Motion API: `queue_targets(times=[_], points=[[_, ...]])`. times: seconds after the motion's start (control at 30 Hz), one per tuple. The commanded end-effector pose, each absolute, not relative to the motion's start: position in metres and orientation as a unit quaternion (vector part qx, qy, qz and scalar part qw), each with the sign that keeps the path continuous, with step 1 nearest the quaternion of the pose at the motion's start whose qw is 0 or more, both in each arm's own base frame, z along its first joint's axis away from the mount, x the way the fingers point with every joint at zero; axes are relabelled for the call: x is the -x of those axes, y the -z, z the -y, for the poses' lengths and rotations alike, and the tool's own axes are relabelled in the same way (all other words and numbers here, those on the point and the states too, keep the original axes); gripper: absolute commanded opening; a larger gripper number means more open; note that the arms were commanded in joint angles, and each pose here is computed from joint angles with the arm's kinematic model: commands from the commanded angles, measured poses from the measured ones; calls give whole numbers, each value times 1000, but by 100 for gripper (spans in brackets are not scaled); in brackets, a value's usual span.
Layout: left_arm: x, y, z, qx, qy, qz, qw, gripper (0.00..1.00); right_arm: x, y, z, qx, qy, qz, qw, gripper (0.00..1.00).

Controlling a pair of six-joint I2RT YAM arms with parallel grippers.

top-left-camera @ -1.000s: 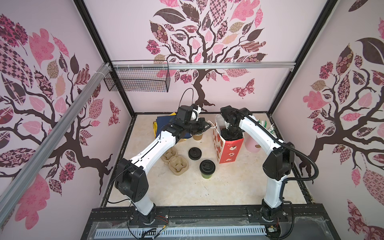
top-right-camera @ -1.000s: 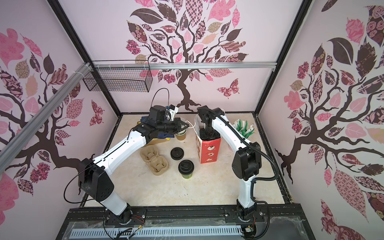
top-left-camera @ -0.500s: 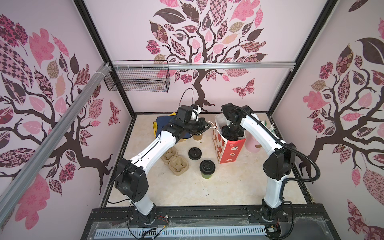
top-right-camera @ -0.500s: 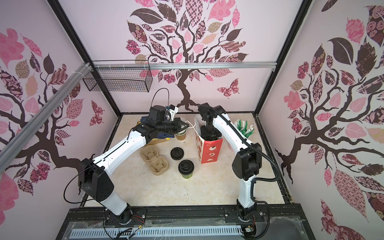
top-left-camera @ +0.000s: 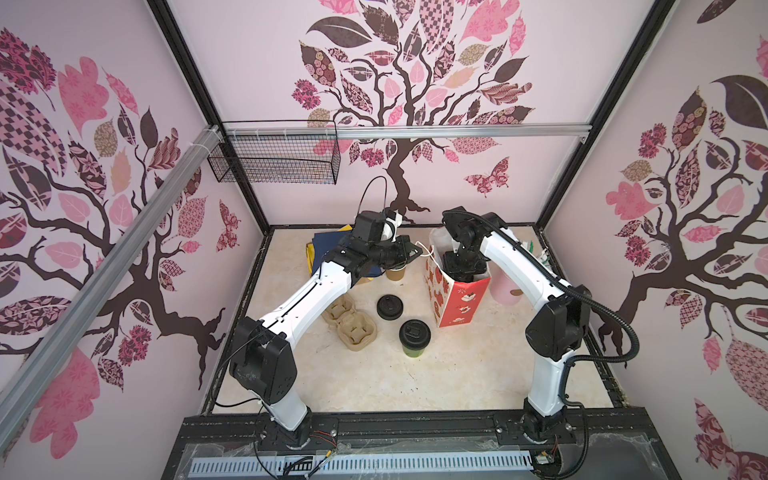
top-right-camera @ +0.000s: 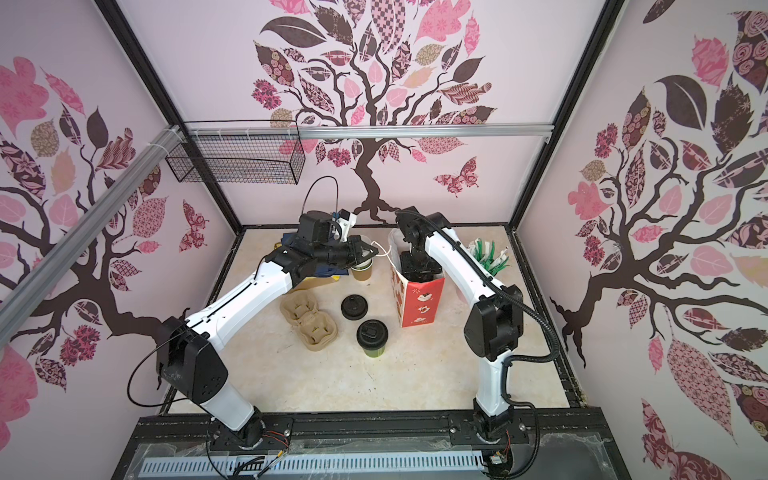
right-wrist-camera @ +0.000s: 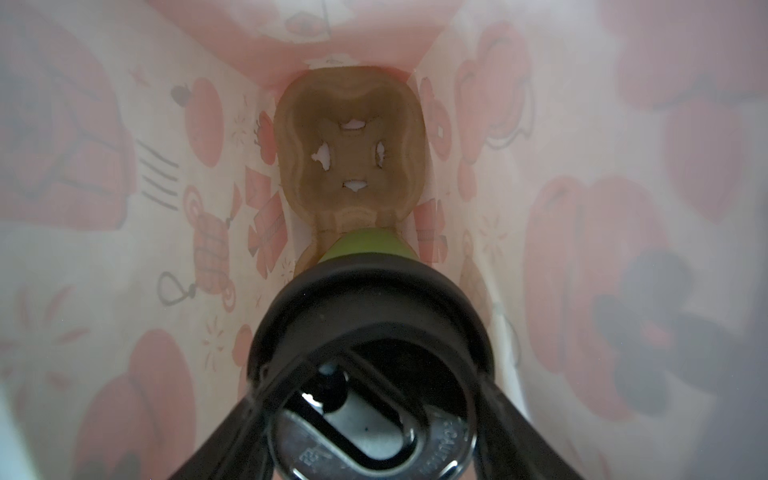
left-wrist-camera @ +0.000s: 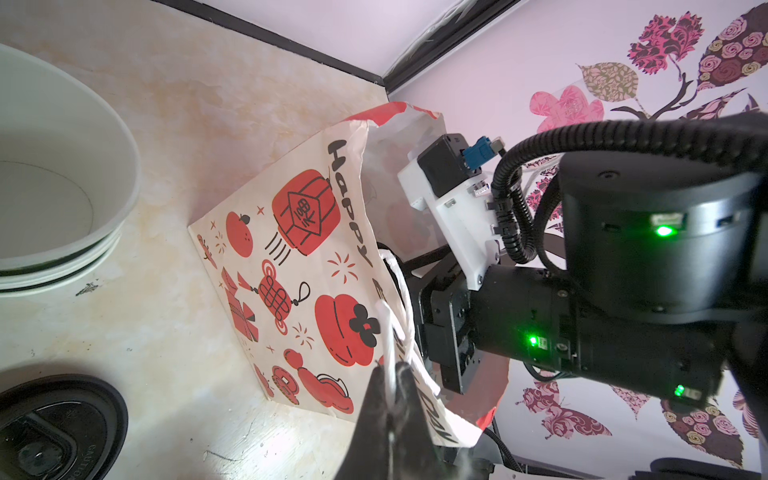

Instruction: Pack the takeout coffee

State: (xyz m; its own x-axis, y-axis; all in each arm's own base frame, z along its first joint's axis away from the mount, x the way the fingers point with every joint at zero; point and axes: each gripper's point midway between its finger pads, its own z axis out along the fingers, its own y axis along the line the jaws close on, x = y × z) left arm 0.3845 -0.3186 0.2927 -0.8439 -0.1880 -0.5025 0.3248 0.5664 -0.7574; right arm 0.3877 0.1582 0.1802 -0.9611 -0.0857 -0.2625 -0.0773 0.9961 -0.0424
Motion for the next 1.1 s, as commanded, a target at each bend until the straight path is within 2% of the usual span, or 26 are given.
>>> queue_targets(times=[0.0, 0.47, 0.8, 1.07], points=[[-380, -308, 315, -53, 468, -832, 293, 0, -387, -165, -155, 37, 21, -993, 115, 66], [-381, -308, 315, -52, 468, -832, 293, 0, -386, -141, -150, 38, 33, -994, 96, 66], [-382, -308, 315, -52, 468, -832, 293, 0, -381, -185, -148, 38, 26, -993, 111, 66], [-383, -307, 316, -51, 468, -832, 292, 0, -363, -190, -147, 39, 16, -995, 87, 67]])
